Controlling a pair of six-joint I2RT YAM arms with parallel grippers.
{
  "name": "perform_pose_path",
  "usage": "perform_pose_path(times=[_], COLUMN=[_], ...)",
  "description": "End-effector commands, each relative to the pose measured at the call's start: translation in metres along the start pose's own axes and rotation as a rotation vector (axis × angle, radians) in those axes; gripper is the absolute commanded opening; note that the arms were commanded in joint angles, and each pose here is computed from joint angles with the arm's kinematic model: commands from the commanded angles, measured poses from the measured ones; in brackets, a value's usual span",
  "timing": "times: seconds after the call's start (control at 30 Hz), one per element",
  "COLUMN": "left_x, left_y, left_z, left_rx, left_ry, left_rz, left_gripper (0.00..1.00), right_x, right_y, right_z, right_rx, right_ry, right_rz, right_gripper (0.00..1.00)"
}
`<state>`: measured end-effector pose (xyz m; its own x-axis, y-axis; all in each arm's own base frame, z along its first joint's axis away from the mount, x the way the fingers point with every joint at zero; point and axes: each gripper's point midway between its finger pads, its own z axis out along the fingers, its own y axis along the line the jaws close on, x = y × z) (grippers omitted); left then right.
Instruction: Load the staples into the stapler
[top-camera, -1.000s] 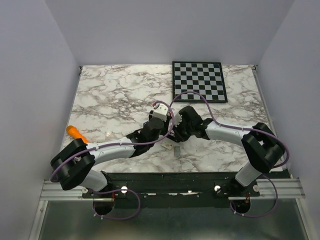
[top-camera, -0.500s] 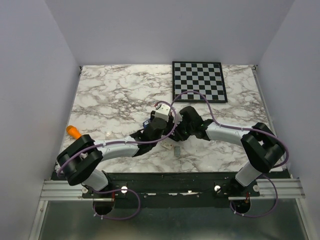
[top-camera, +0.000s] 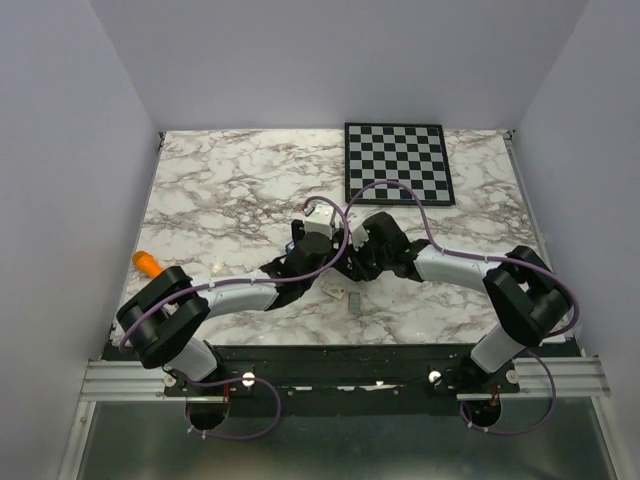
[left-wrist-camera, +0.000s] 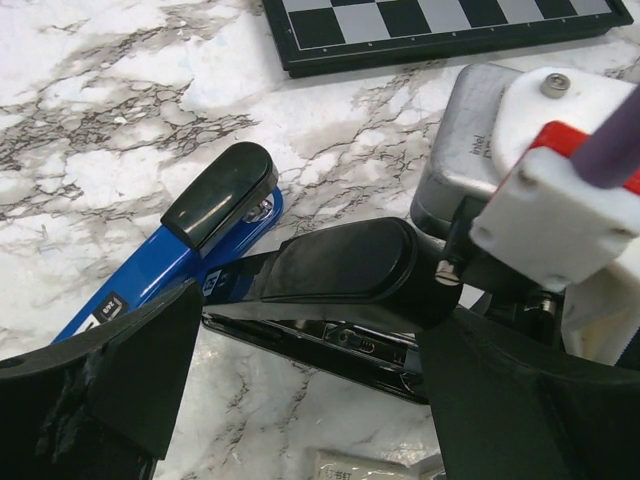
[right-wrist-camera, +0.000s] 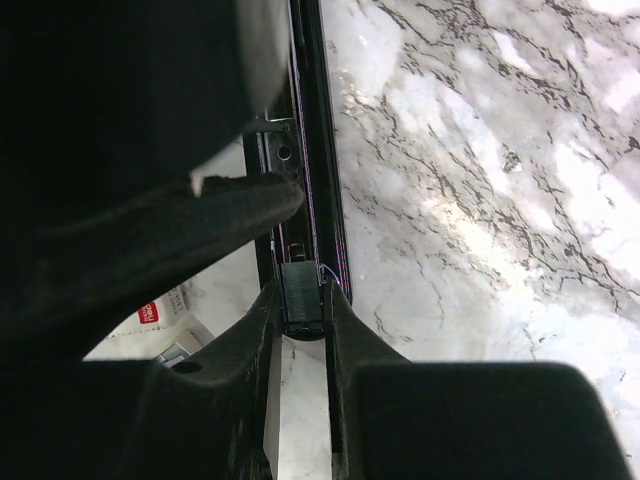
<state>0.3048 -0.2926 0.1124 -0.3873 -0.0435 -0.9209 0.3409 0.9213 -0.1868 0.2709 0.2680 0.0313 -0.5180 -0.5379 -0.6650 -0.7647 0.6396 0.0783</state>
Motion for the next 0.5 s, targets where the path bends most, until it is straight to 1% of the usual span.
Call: perform_pose_path(times=[0.0, 0.03, 0.07, 0.27, 0.4, 0.47], left_x=[0.050, 0.050, 0.051, 0.044, 0.043, 0.041], left_y=[-0.075, -0.075, -0.075, -0.078, -0.075, -0.072], left_z=[-0.017, -0.017, -0.017, -0.024, -0.025, -0.024], left_rx=[0.314, 0.314, 0.312, 0.345, 0.352, 0.360], left_ry=[0.203, 0.203, 0.206, 0.200, 0.196, 0.190], left_rz=[0.008, 0.008, 0.005, 0.016, 0.044, 0.051], left_gripper=[0.96, 0.98, 0.99, 0.99, 0.99, 0.98], right_x=[-0.049, -0.047, -0.045, -0.038, -0.042, -0.041], right_y=[0.003, 0.002, 0.003, 0.002, 0.008, 0.011], right_z=[0.001, 0.001, 0.000, 0.001, -0.003, -0.005], right_rx=[0.023, 0.025, 0.025, 0.030, -0.007, -0.025], right_ry=[-0.179, -0.174, -0.170, -0.138, -0.143, -0.141], right_rz=[0.018, 0.021, 0.026, 0.031, 0.014, 0.012], right_gripper=[0.14, 0.14, 0.14, 0.15, 0.15, 0.17])
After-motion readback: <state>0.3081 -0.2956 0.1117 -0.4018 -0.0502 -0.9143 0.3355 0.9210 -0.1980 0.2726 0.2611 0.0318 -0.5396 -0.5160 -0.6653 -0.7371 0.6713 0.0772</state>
